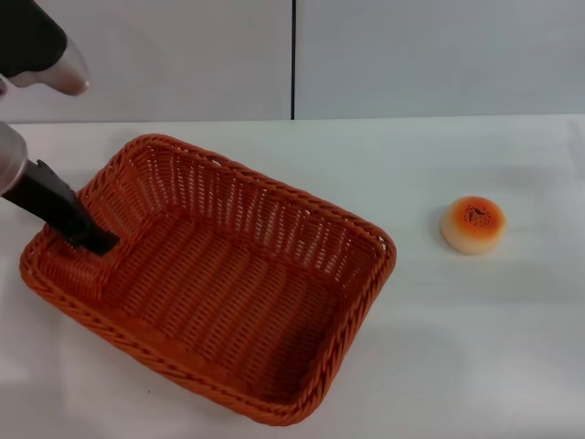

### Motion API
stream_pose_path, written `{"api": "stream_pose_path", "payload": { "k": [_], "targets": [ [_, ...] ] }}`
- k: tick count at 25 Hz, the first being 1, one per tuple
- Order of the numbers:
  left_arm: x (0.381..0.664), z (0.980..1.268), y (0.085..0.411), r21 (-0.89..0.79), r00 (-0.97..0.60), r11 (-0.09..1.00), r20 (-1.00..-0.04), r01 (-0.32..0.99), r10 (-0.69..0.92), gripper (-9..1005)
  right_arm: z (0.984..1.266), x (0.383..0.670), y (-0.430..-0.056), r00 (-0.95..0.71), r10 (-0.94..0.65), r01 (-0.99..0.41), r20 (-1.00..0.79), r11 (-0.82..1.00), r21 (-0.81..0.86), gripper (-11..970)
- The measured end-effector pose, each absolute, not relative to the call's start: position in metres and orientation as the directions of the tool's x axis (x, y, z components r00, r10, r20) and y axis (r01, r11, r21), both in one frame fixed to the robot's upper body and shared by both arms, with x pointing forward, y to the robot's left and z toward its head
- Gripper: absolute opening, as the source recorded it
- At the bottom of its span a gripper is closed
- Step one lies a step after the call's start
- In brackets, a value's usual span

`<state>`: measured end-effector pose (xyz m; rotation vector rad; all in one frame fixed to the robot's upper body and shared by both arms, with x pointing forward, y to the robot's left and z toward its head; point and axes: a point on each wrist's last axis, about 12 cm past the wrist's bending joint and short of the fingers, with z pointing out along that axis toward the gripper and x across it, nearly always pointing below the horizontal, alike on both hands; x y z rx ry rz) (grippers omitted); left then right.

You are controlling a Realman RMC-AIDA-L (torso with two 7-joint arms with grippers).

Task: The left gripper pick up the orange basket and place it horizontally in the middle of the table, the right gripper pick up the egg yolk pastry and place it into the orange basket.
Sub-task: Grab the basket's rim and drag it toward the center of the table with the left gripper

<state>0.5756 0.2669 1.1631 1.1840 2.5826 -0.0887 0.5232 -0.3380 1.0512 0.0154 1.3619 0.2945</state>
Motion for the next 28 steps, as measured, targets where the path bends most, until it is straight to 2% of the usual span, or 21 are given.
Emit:
{"api": "stream_pose_path", "payload": {
  "k": [1, 4, 5, 9, 15, 21, 25, 28],
  "targets": [
    [0.574, 1.164, 0.261, 0.068, -0.604, 0.642, -0.274, 0.764, 0.748, 715, 1.052, 0.523, -0.34, 0.185, 0.221, -0.187, -0.958, 0.964, 0.186, 591],
    [0.572, 1.162, 0.252, 0.091, -0.58, 0.611, -0.232, 0.786, 0.781, 547, 1.052, 0.522, -0.342, 0.194, 0.227, -0.17, -0.955, 0.966, 0.195, 590],
    [0.573, 1.157, 0.246, 0.124, -0.582, 0.607, -0.188, 0.785, 0.791, 491, 1.051, 0.522, -0.343, 0.193, 0.23, -0.164, -0.954, 0.966, 0.2, 590],
    [0.574, 1.156, 0.24, 0.156, -0.588, 0.61, -0.165, 0.777, 0.792, 442, 1.052, 0.523, -0.342, 0.191, 0.231, -0.164, -0.954, 0.966, 0.201, 590],
    [0.578, 1.175, 0.236, 0.213, -0.577, 0.619, -0.23, 0.756, 0.784, 368, 1.052, 0.524, -0.342, 0.192, 0.231, -0.165, -0.954, 0.966, 0.201, 590],
    [0.576, 1.187, 0.234, 0.203, -0.595, 0.638, -0.236, 0.743, 0.768, 335, 1.052, 0.522, -0.343, 0.197, 0.229, -0.163, -0.953, 0.967, 0.198, 590],
    [0.578, 1.193, 0.236, 0.15, -0.671, 0.709, -0.235, 0.69, 0.703, 295, 1.052, 0.521, -0.344, 0.199, 0.227, -0.161, -0.953, 0.967, 0.196, 590],
    [0.581, 1.197, 0.245, 0.073, -0.79, 0.826, -0.255, 0.56, 0.558, 254, 1.052, 0.521, -0.345, 0.2, 0.226, -0.161, -0.953, 0.967, 0.196, 590]
  ]
}}
